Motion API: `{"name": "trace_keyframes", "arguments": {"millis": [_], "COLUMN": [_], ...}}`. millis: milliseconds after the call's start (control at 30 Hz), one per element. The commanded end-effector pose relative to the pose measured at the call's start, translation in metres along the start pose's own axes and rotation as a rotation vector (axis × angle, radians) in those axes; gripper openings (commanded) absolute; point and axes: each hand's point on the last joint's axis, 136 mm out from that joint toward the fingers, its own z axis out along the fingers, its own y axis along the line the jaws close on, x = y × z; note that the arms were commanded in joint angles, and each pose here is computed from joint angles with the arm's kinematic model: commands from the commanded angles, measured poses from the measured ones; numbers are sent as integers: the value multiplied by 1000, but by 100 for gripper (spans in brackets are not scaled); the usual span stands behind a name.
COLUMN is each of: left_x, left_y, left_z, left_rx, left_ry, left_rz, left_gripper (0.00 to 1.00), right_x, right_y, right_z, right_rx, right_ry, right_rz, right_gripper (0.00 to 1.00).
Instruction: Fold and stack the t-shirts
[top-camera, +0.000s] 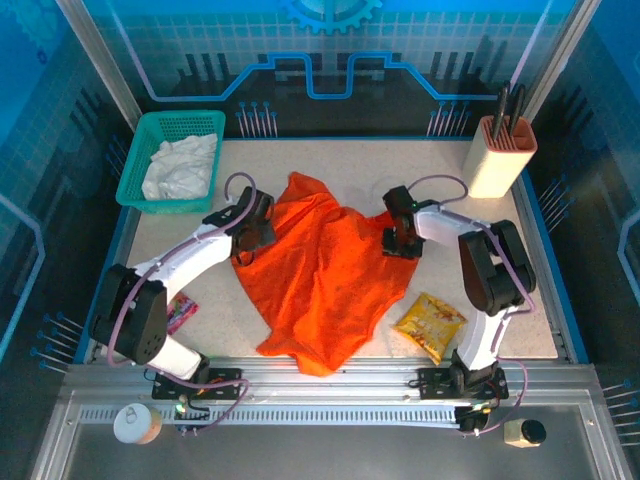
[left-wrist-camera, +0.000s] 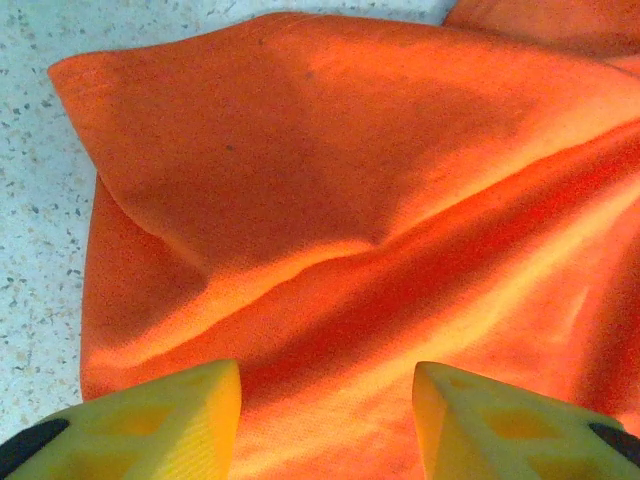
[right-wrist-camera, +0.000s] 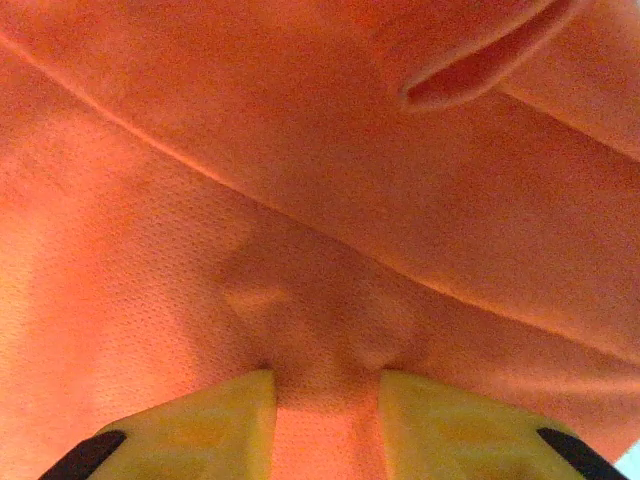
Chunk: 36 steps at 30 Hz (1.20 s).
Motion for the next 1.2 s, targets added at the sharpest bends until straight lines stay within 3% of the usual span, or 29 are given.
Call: {"name": "trace_keyframes", "arguments": {"millis": [0, 333, 500, 633, 767, 933, 1100, 1167], "left_x": [-1, 14, 20, 19, 22, 31, 53, 65], "left_y": [5, 21, 17, 12, 2, -2, 2, 9], "left_z": [-18, -17, -4, 11, 38, 72, 87, 87], "left_rx": [6, -39, -36, -50, -67, -94, -106, -116], "left_ry": [-20, 16, 46, 67, 113, 167, 233, 250], "left_rz": [29, 52, 50, 70, 96, 98, 64, 55], "left_gripper": [53, 54, 54, 60, 61, 58, 55, 54], "right_x": [-31, -171, -213, -192, -130, -59, -33, -27], "right_y": [-5, 4, 20, 21, -2, -21, -15, -14], "right_z": [15, 27, -6, -40, -61, -37, -5, 4], "right_rx": [30, -17, -77, -74, -104, -178, -195, -166], "right_ry": [-5, -48, -101, -150, -178, -89, 17, 34], "right_rz": [32, 18, -39, -58, 26, 104, 104, 95], "right_gripper": [33, 35, 37, 40, 43, 44, 43, 48]}}
